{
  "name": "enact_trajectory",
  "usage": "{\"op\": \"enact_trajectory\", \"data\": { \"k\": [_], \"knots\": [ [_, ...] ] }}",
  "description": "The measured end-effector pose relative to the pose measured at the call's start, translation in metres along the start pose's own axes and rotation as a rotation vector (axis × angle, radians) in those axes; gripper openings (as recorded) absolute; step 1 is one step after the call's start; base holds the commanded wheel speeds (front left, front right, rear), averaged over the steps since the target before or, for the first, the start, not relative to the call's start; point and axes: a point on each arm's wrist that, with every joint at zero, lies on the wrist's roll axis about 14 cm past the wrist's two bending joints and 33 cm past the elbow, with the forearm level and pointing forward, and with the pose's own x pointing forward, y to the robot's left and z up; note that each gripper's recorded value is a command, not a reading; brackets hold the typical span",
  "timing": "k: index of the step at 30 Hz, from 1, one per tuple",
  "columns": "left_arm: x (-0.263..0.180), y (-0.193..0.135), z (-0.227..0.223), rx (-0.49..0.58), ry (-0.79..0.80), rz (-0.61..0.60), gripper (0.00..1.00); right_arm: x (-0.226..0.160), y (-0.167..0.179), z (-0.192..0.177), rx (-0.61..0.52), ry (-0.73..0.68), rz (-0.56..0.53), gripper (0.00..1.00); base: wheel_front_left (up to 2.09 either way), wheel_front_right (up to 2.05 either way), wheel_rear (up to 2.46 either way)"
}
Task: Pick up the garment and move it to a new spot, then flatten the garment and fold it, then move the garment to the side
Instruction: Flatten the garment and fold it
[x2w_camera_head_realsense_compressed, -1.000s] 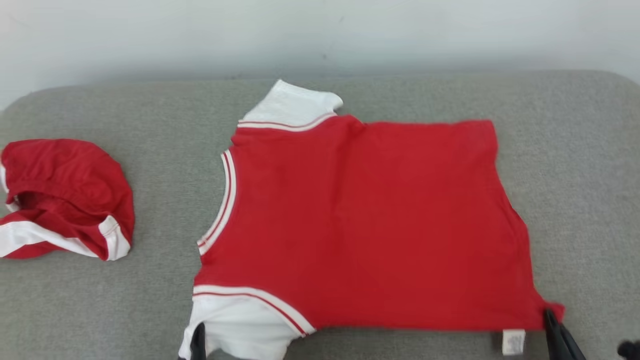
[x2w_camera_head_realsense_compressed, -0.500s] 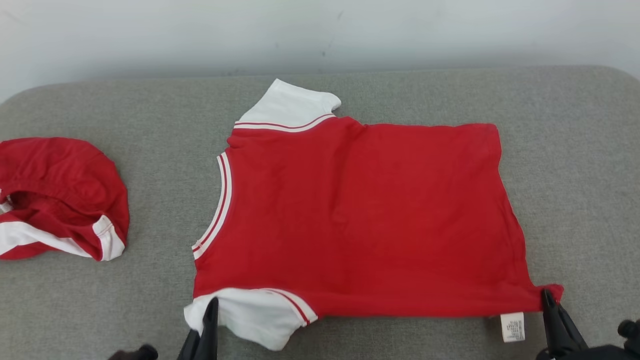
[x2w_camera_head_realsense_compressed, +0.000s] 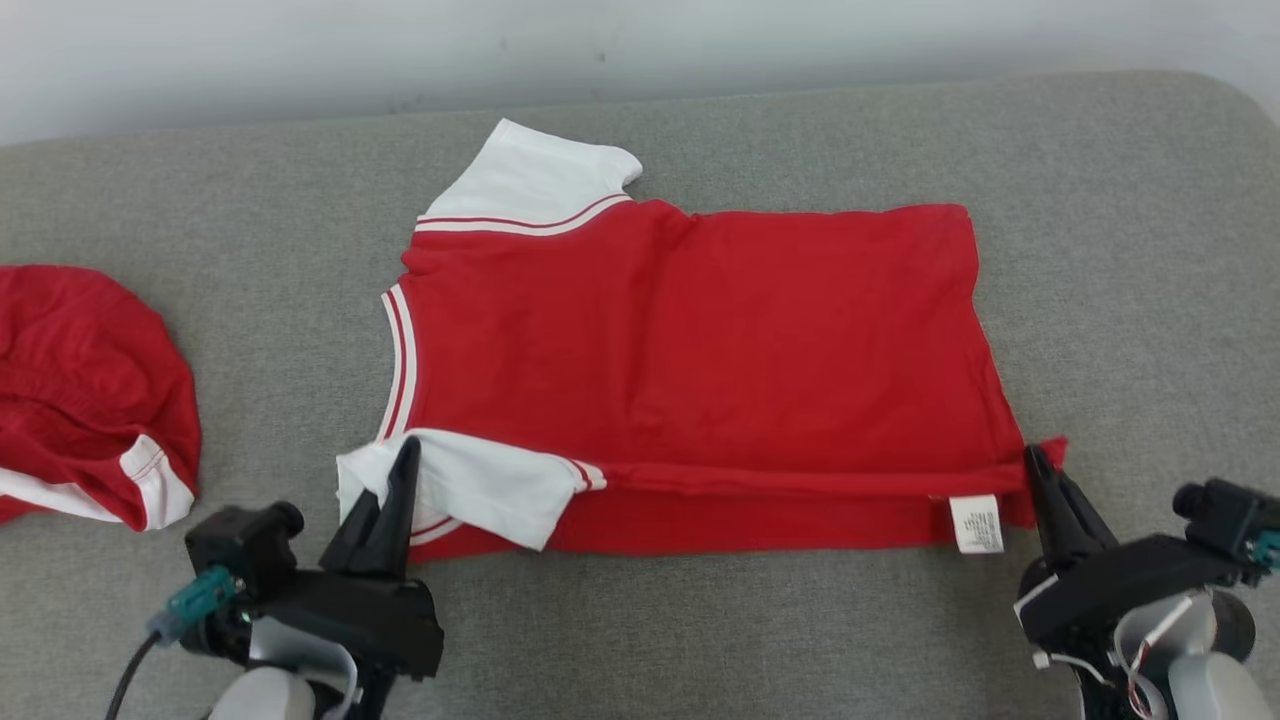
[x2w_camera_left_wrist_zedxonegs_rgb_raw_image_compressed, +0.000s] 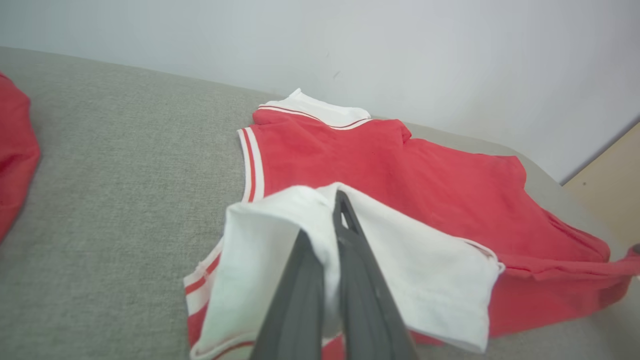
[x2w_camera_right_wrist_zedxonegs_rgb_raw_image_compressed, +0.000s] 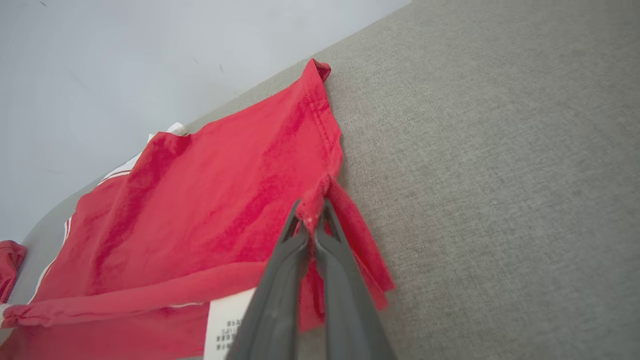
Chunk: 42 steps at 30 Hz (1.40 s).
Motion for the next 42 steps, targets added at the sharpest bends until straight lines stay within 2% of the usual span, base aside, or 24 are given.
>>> {"op": "enact_trajectory", "data": {
  "k": [3, 4, 5, 11, 15, 24, 35, 36, 37, 38, 39, 42],
  "knots": [
    [0.012, 0.004, -0.004, 0.011, 0.02, 0.002, 0.0, 0.011, 0.003, 0.003, -0.01, 0.002, 0.008, 0.01, 0.0, 0.0, 0.0],
    [0.015, 0.007, -0.005, 0.015, 0.026, 0.006, 0.23, 0.013, 0.002, 0.004, -0.022, 0.002, 0.006, 1.0, 0.0, 0.0, 0.0],
    [0.017, 0.008, -0.006, 0.019, 0.028, 0.009, 1.0, 0.015, 0.001, 0.006, -0.033, -0.003, 0.005, 1.0, 0.0, 0.0, 0.0],
    [0.016, 0.017, -0.006, 0.04, 0.014, 0.034, 1.0, 0.018, 0.002, 0.012, -0.104, -0.034, 0.024, 1.0, 0.0, 0.0, 0.0],
    [0.006, 0.026, -0.003, 0.015, -0.016, 0.083, 1.0, 0.009, -0.001, 0.004, -0.157, -0.02, 0.032, 1.0, 0.0, 0.0, 0.0],
    [-0.038, 0.03, -0.047, 0.057, 0.102, 0.108, 1.0, -0.012, -0.024, -0.025, -0.23, 0.058, 0.0, 1.0, 0.0, 0.0, 0.0],
    [-0.03, 0.036, -0.064, 0.057, 0.158, 0.129, 1.0, 0.002, -0.023, -0.047, -0.198, 0.112, -0.015, 1.0, 0.0, 0.0, 0.0],
    [-0.028, 0.035, -0.066, 0.047, 0.161, 0.129, 0.69, 0.002, -0.024, -0.051, -0.193, 0.124, -0.019, 0.46, 0.0, 0.0, 0.0],
    [-0.027, 0.034, -0.067, 0.042, 0.167, 0.127, 0.43, 0.003, -0.024, -0.053, -0.188, 0.127, -0.022, 0.2, 0.0, 0.0, 0.0],
    [-0.025, 0.035, -0.067, 0.043, 0.168, 0.128, 0.04, 0.005, -0.024, -0.052, -0.189, 0.124, -0.021, 0.0, 0.0, 0.0, 0.0],
    [-0.025, 0.036, -0.067, 0.044, 0.171, 0.127, 0.0, 0.006, -0.022, -0.052, -0.188, 0.12, -0.017, 0.0, 0.0, 0.0, 0.0],
    [-0.026, 0.04, -0.061, 0.033, 0.154, 0.143, 0.0, 0.006, -0.012, -0.052, -0.174, 0.1, 0.005, 0.0, 0.0, 0.0, 0.0]
  ]
}}
